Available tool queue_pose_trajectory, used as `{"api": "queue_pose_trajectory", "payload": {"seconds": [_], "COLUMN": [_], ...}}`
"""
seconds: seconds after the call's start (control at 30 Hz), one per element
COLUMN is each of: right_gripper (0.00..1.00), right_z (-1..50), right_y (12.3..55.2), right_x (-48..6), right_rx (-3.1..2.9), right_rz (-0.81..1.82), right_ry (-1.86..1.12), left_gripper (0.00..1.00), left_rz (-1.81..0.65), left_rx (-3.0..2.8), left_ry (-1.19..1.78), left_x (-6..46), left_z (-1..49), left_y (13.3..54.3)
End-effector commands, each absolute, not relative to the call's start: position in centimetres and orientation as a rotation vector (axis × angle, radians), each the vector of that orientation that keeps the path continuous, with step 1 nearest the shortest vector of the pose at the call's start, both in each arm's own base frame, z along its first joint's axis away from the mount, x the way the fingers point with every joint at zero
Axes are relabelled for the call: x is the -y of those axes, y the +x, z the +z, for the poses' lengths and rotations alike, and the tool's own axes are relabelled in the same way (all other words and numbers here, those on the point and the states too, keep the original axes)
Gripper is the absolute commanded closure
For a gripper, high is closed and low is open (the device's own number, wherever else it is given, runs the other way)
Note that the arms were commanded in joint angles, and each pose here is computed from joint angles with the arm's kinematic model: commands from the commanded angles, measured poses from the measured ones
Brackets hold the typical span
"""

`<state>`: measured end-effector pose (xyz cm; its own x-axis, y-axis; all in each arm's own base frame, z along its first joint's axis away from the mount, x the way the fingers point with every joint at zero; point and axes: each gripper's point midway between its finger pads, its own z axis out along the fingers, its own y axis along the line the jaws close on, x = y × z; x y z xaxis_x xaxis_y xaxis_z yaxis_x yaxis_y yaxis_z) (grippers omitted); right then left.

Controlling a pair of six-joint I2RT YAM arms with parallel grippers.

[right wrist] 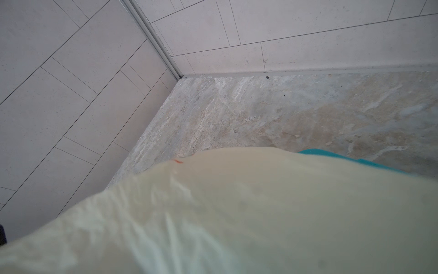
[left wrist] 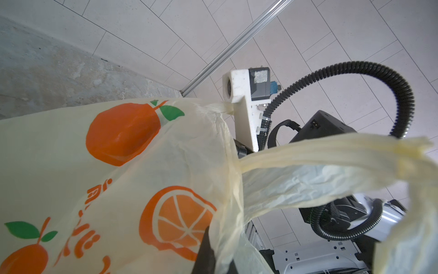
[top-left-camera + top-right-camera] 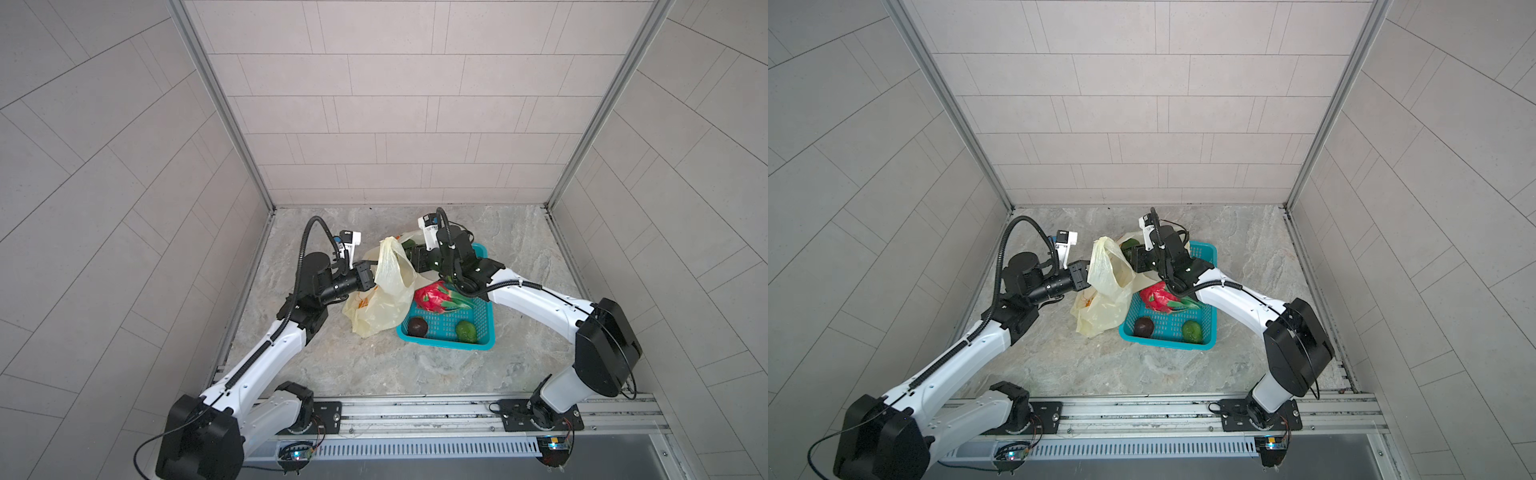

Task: Place the fruits into the plastic bag
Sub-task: Place the fruit in the plastic bag.

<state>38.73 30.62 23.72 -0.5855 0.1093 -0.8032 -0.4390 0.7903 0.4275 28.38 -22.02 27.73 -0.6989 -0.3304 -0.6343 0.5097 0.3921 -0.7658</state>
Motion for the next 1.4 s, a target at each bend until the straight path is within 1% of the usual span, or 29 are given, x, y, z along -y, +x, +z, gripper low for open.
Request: {"api": "queue_pose_trajectory", "payload": {"seconds": [0.0, 0.17, 0.27, 0.63, 1.03, 1.2, 1.3, 1.37], "right_gripper": [0.65, 0.65, 0.64, 0.63, 0.62, 0.62, 0.61, 0.62], "right_z": [26.3, 26.8, 27.3, 26.5, 27.6, 26.9, 27.0, 27.2], "right_y": [39.7, 40.5, 40.6, 40.5, 42.7, 42.2, 40.8, 39.5], "right_x": [-28.9, -26.7, -26.2, -29.8, -28.4, -29.9, -31.7, -32.6], "right_rx": [-2.009, -2.010, -2.000, -2.018, -1.981, -1.983, -1.954, -1.939], "right_rz": [0.717, 0.679, 0.678, 0.726, 0.635, 0.694, 0.806, 0.897], "right_ry": [-0.220, -0.211, -0.225, -0.389, -0.341, -0.398, -0.472, -0.509], "left_gripper": [1.00, 1.00, 1.00, 1.00, 1.00, 1.00, 1.00, 1.00], "left_rz": [-1.404, -1.414, -1.406, -1.462, -1.494, -1.497, -1.493, -1.441], "left_rx": [-1.815, -1.817, -1.822, -1.715, -1.684, -1.680, -1.681, -1.711], "left_ry": [0.233, 0.269, 0.291, 0.521, 0.676, 0.711, 0.722, 0.703], "left_x": [22.2, 22.4, 22.4, 23.2, 23.3, 23.4, 23.4, 23.3], "left_z": [29.3, 29.4, 29.3, 30.7, 30.3, 29.9, 29.6, 28.8], "left_y": [27.4, 26.8, 26.5, 23.6, 20.6, 19.9, 19.9, 20.5]}}
